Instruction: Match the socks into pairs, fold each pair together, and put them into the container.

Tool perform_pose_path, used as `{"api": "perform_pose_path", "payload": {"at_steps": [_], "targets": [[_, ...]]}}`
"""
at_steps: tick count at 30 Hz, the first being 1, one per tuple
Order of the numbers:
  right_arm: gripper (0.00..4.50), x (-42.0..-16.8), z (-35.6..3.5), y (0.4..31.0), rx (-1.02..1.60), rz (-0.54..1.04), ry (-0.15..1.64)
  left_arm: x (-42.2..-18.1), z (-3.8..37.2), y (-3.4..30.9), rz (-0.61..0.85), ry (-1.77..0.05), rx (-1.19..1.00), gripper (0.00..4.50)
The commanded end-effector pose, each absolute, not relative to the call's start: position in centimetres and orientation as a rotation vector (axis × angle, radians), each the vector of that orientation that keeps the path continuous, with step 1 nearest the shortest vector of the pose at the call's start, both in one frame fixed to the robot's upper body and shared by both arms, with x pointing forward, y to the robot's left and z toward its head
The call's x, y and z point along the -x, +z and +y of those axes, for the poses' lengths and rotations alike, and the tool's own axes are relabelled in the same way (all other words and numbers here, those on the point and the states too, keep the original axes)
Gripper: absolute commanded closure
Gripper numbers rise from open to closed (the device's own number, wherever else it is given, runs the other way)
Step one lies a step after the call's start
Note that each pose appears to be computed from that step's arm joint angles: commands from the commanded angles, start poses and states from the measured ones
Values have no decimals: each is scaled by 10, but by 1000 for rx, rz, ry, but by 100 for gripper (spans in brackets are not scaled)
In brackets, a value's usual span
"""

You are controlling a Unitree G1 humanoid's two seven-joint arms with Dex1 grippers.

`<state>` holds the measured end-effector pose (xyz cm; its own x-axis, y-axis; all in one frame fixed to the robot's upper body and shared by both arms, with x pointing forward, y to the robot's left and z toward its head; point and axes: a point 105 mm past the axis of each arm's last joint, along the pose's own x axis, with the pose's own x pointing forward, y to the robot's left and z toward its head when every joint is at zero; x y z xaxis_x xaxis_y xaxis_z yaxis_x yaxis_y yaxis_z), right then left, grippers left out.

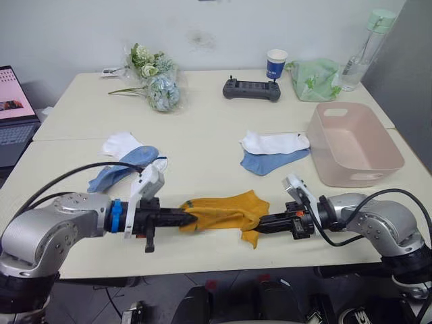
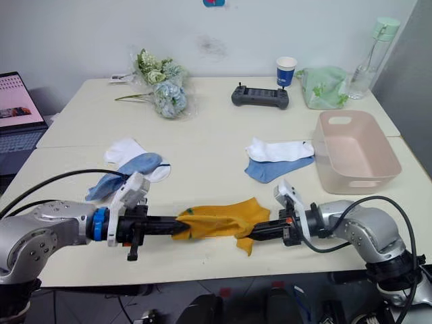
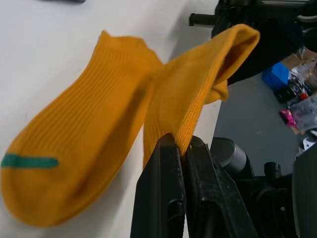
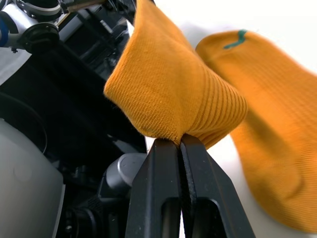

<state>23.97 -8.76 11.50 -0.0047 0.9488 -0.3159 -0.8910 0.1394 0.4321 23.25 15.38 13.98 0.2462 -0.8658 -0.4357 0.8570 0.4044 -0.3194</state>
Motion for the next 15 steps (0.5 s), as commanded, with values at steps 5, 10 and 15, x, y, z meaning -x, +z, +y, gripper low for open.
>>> {"api": "perform_pose_path", "payload": {"at_steps": [5,10,15], "targets": [[240,-264,-105,122,-88,550,1380,-247,152,135,589,-1124,28,450],[69,-285,-122,124,-57,485,1242,-259,154,134,597,-1086,34,450],[34,-278,-123,137,-69,420,1212,-266,153,137,605,-1070,75,450]]}}
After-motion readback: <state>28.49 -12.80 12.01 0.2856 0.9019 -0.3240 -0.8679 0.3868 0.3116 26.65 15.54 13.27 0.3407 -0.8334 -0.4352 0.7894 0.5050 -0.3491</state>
